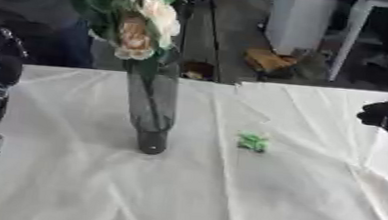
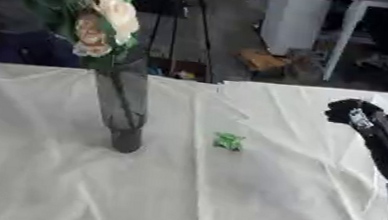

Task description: Arrange flowers into the vase.

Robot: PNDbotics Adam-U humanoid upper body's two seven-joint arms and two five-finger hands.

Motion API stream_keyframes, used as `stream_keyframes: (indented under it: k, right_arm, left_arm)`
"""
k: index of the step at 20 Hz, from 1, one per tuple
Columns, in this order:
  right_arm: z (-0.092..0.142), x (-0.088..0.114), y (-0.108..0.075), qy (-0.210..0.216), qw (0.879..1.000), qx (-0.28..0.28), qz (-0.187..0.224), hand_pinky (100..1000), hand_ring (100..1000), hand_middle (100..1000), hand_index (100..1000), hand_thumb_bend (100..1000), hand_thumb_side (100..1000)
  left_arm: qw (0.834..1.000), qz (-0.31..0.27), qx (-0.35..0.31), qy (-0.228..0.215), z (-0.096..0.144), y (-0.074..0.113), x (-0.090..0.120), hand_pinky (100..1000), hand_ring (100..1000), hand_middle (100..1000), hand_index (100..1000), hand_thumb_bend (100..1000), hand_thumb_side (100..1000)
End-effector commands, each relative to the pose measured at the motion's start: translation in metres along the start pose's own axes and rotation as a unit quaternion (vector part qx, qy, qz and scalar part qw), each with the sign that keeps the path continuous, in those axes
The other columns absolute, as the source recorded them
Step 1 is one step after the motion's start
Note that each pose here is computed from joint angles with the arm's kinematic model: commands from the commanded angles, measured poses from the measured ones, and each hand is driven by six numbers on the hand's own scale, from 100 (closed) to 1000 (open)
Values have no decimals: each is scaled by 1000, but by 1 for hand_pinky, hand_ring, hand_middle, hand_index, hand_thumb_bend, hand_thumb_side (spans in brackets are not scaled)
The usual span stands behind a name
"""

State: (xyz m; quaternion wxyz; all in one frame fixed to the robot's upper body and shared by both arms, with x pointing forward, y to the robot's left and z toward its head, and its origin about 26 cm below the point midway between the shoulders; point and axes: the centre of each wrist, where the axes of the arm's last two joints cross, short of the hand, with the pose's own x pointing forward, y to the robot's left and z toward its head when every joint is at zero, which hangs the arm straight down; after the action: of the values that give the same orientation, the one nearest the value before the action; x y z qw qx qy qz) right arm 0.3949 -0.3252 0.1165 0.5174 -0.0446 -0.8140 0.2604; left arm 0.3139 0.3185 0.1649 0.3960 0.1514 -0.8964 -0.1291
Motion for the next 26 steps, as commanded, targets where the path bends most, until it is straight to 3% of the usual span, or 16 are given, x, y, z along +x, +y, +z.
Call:
stream_keyframes:
  k: [1, 26]
  right_arm:
    - [-3, 9, -7, -12, 1000, -6, 12, 792, 742, 517, 717, 100, 823]
    - [-2, 9, -7, -14, 1000, -9, 7, 789, 741, 519, 719, 100, 802]
  left_arm:
    - [1000, 4, -2, -23, -4, 4, 6, 761, 736, 722, 790, 884, 902]
    - [999, 21, -24, -13, 9, 0, -4, 769, 739, 732, 816, 825, 950]
